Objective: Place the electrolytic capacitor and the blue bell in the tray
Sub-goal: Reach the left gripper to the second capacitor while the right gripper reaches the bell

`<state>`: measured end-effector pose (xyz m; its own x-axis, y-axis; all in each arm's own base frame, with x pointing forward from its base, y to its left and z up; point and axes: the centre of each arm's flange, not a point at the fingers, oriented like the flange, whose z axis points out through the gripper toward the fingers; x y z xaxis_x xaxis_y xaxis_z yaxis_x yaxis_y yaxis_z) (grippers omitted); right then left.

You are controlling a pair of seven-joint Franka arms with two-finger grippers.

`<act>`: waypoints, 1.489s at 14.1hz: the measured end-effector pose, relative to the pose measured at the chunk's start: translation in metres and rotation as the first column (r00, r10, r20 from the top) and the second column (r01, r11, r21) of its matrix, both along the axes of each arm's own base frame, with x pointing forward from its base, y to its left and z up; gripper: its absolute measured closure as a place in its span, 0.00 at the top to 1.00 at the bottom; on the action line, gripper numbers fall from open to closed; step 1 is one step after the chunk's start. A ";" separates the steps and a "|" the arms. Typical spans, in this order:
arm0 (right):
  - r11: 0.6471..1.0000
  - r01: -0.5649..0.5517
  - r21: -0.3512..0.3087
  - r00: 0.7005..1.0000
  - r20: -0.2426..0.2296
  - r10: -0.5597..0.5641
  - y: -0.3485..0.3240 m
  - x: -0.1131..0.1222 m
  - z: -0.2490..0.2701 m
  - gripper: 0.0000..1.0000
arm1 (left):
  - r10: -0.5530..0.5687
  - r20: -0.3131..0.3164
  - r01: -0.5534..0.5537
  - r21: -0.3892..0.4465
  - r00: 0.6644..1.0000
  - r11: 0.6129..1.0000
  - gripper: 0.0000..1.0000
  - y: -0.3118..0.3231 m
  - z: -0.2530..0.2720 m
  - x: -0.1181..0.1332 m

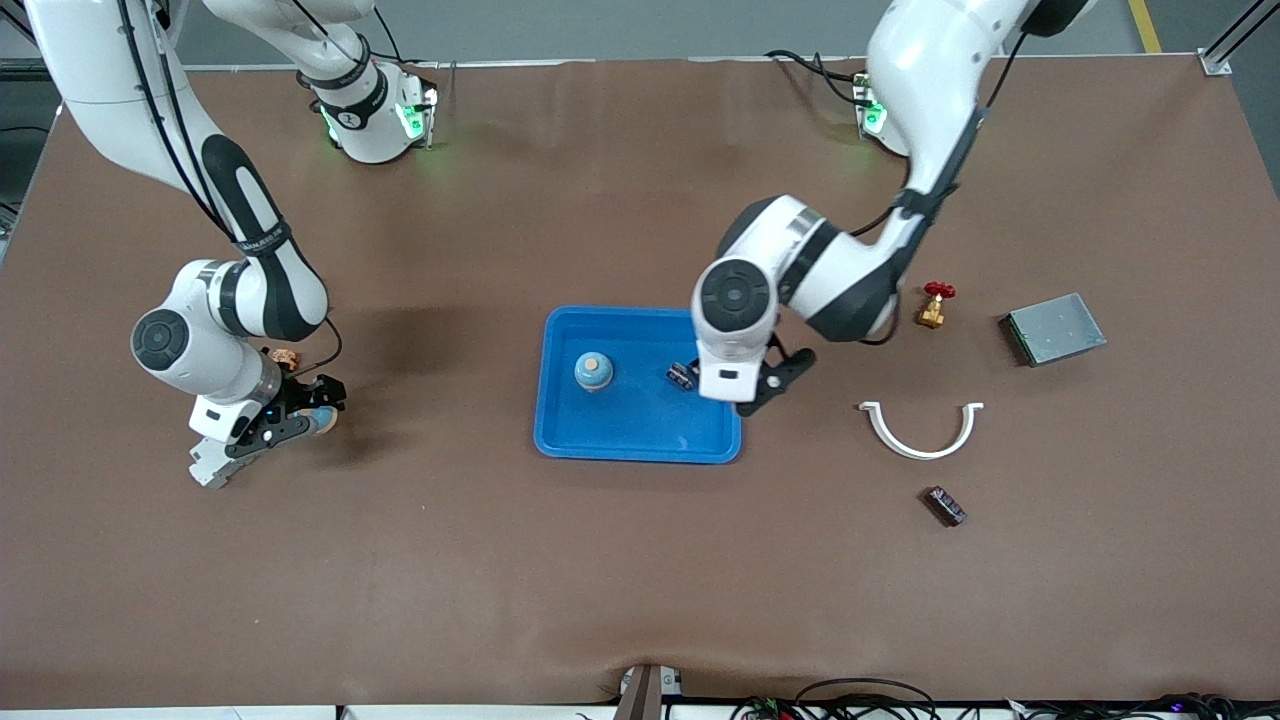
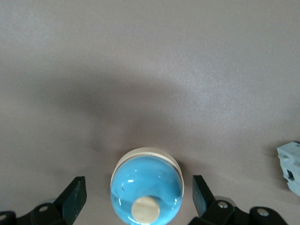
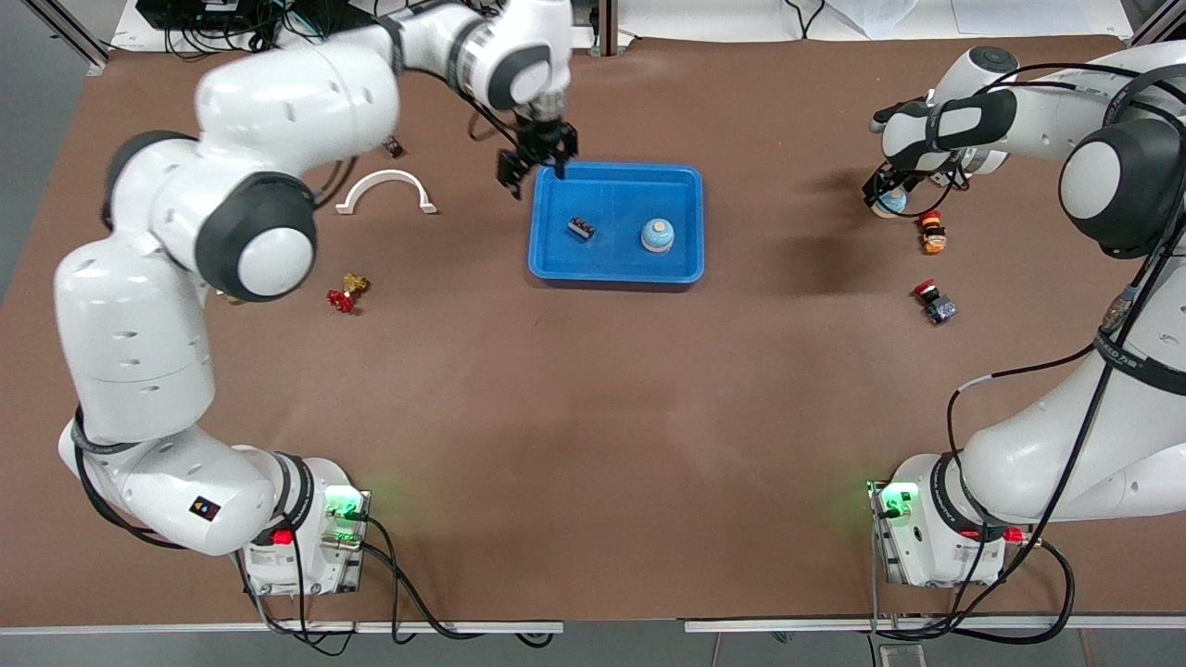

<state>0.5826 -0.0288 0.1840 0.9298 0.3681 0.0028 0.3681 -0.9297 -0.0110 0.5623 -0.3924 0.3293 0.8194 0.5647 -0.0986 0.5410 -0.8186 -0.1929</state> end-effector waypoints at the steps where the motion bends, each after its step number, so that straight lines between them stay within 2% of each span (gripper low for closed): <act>1: 1.000 0.002 0.000 1.000 -0.003 -0.002 -0.001 -0.001 -0.001 1.00 | -0.036 -0.004 0.036 -0.009 0.999 0.999 1.00 0.021 0.016 0.010; 3: 1.000 0.002 0.000 1.000 -0.004 -0.002 -0.002 -0.002 -0.002 1.00 | -0.092 -0.005 0.092 -0.032 0.996 0.995 1.00 0.068 0.032 0.034; 4: 1.000 0.001 0.000 1.000 -0.005 -0.001 -0.001 -0.002 -0.002 0.93 | -0.114 -0.005 0.114 -0.044 0.993 0.993 1.00 0.094 0.035 0.048; 6: 1.000 0.000 0.001 1.000 -0.004 0.000 -0.001 -0.002 -0.001 0.71 | -0.150 -0.004 0.149 -0.053 0.989 0.987 1.00 0.155 0.033 0.074; 7: 1.000 0.001 0.000 1.000 0.000 -0.001 -0.002 -0.001 0.002 0.64 | -0.159 0.004 0.159 -0.062 0.987 0.985 1.00 0.187 0.032 0.086; 11: 1.000 0.001 0.005 1.000 0.003 -0.001 0.003 0.002 0.007 0.64 | -0.144 0.092 0.153 -0.097 0.985 0.983 1.00 0.274 0.020 0.122; 15: 0.994 0.105 0.018 0.992 -0.076 -0.103 0.044 0.019 0.050 0.64 | -0.100 0.121 0.113 -0.109 0.988 0.988 1.00 0.302 -0.019 0.137; 18: 0.983 0.184 0.017 0.980 -0.076 -0.183 0.093 0.032 0.094 0.64 | -0.054 0.133 0.069 -0.113 0.990 0.991 1.00 0.332 -0.051 0.145; 21: 0.957 0.289 0.017 0.956 -0.056 -0.288 0.168 0.038 0.126 0.64 | -0.001 0.166 0.019 -0.108 0.986 0.994 1.00 0.349 -0.071 0.152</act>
<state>0.6202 0.1391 0.3097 0.9955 0.0845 -0.0425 0.0825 -0.9955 -0.0475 0.7142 -0.0436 0.2580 0.8353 0.5494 -0.0213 0.5493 -0.8355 -0.0105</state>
